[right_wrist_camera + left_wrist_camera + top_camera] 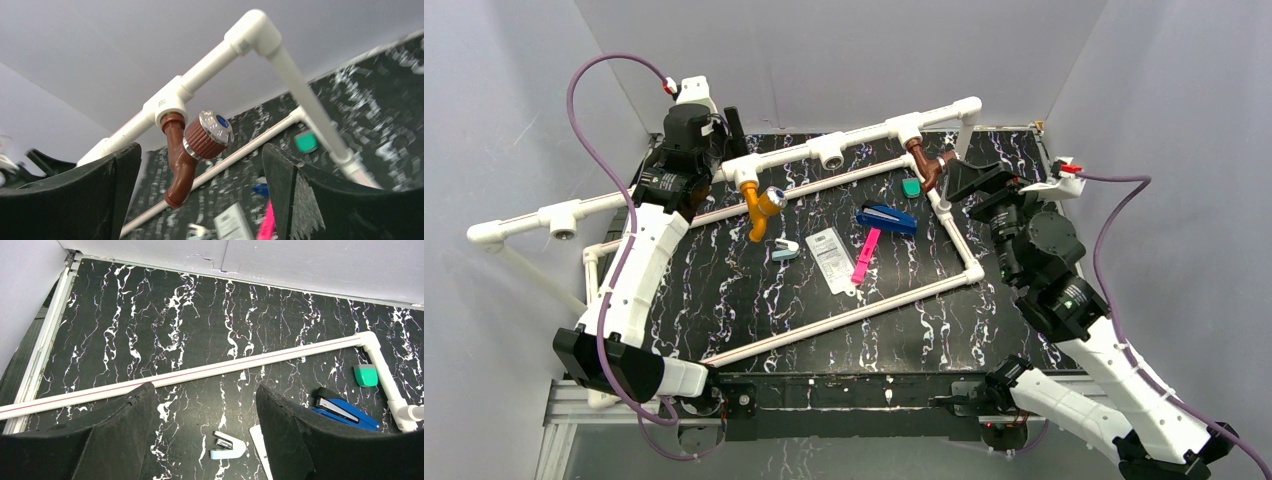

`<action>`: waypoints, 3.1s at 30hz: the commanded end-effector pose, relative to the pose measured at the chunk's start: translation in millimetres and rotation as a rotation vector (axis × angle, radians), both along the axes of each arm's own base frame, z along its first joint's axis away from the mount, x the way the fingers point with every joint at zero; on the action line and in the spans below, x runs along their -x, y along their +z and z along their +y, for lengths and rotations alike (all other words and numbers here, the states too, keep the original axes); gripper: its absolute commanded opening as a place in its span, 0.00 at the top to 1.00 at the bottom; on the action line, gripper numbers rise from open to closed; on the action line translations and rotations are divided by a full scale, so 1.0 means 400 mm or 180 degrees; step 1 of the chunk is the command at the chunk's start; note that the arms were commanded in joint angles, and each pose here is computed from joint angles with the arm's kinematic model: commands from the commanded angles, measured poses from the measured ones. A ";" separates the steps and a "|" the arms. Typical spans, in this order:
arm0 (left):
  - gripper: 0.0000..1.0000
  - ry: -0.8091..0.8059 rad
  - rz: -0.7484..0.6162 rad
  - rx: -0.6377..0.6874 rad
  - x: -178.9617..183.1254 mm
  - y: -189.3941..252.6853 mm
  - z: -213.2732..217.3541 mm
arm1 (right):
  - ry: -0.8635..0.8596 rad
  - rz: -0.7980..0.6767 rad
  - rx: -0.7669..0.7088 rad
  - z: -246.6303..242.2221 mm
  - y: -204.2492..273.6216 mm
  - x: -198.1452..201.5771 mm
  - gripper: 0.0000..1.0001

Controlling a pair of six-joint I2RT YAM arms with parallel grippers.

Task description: Install the water faucets

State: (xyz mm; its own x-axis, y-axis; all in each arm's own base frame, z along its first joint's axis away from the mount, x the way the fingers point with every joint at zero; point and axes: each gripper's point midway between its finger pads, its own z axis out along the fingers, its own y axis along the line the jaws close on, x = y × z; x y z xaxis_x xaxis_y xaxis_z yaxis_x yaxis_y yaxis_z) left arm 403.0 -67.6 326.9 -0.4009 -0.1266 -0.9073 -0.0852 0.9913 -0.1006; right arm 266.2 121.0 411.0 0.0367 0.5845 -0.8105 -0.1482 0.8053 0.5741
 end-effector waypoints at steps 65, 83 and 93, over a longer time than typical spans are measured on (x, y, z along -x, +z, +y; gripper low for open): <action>0.29 -0.0222 0.0942 -0.0231 0.072 -0.193 -0.027 | 0.0362 -0.1701 0.6660 0.186 -0.067 -0.136 0.56; 0.29 -0.0211 0.0926 -0.0238 0.079 -0.192 -0.024 | 0.0515 -0.0841 0.4759 0.196 -0.114 -0.129 0.99; 0.29 -0.0207 0.0894 -0.0232 0.085 -0.183 -0.020 | 0.0875 -0.0496 0.2709 0.279 -0.096 -0.103 0.99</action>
